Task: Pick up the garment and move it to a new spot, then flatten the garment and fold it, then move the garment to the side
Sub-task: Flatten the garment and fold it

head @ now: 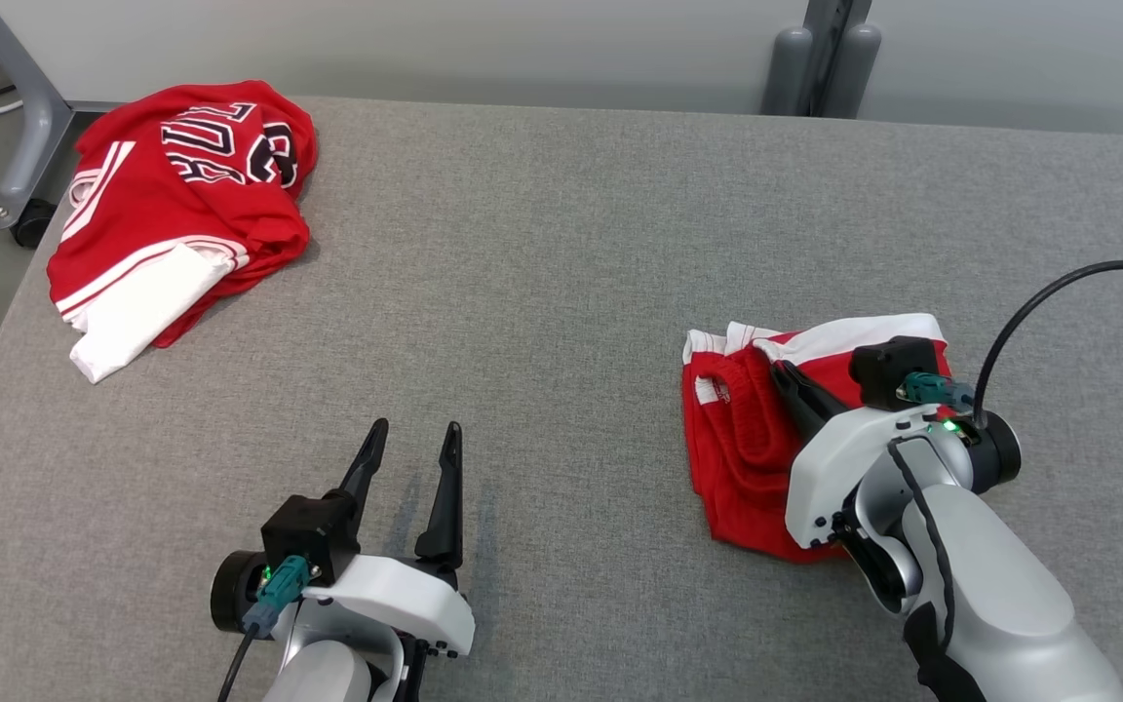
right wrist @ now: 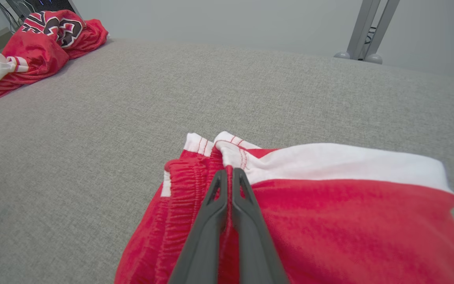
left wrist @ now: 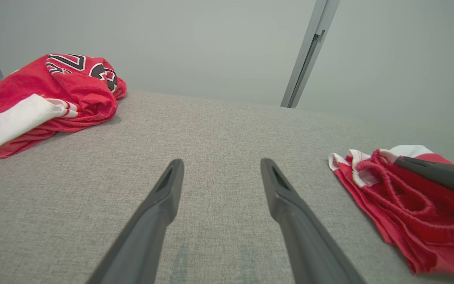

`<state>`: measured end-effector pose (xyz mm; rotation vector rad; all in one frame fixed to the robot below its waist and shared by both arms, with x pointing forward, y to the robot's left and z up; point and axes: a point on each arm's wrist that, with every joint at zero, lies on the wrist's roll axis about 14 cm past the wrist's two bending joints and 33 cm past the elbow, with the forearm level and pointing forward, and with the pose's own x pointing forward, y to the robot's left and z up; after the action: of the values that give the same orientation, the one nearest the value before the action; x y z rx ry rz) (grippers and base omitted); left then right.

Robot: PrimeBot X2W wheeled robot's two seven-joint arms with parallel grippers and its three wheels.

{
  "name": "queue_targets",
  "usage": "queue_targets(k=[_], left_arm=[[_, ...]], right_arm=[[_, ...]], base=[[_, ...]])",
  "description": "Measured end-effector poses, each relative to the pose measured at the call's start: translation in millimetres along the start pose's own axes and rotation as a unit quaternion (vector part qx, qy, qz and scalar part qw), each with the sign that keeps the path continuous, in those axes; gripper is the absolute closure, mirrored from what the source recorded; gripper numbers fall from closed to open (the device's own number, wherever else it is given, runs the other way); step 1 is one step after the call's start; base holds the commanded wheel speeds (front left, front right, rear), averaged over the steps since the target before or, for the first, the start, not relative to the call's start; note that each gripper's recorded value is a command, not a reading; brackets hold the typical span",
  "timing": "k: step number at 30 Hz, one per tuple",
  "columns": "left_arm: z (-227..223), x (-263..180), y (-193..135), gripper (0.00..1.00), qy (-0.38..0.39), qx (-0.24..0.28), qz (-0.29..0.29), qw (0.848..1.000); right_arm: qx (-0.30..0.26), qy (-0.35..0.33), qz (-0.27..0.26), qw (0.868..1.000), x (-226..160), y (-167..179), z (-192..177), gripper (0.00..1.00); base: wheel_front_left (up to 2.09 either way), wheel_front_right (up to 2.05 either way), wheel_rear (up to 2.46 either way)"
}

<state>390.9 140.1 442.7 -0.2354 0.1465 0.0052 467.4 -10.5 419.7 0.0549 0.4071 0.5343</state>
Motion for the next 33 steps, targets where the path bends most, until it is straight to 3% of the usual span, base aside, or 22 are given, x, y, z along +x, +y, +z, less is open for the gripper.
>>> queue_targets(k=[1,2,3,4,11,18,25,33], left_arm=[[0,0,0,0.00,0.000,0.000,0.000,1.000],[0,0,0,0.00,0.000,0.000,0.001,1.000],[0,1,0,0.00,0.000,0.000,0.001,1.000],[0,1,0,0.00,-0.001,0.000,0.000,1.000],[2,4,-6,0.00,-0.002,0.001,-0.009,1.000],[9,6,-14,0.00,-0.013,0.006,-0.022,1.000],[19,8,-28,0.00,-0.030,0.015,-0.044,0.998],[26,8,-37,0.00,-0.040,0.018,-0.055,0.998]], right_arm=[[-0.001,-0.001,0.000,1.000,0,0,-1,0.86],[-0.002,-0.001,0.000,1.000,0,0,-1,0.86],[-0.003,-0.001,0.001,1.000,0,0,-2,0.31],[-0.002,0.000,0.001,1.000,0,0,-3,0.00],[-0.001,-0.018,0.001,1.000,-5,0,2,0.00],[0.012,-0.083,-0.013,0.996,-16,-9,34,0.00],[0.008,-0.170,-0.079,0.982,-44,-49,71,0.00],[0.001,-0.215,-0.146,0.966,-84,-82,72,0.00]], base=[[0.00,0.00,0.00],[0.00,0.00,0.00],[0.00,0.00,0.00],[0.00,0.00,0.00],[0.00,0.00,0.00],[0.00,0.00,0.00],[0.00,0.00,0.00],[0.00,0.00,0.00]])
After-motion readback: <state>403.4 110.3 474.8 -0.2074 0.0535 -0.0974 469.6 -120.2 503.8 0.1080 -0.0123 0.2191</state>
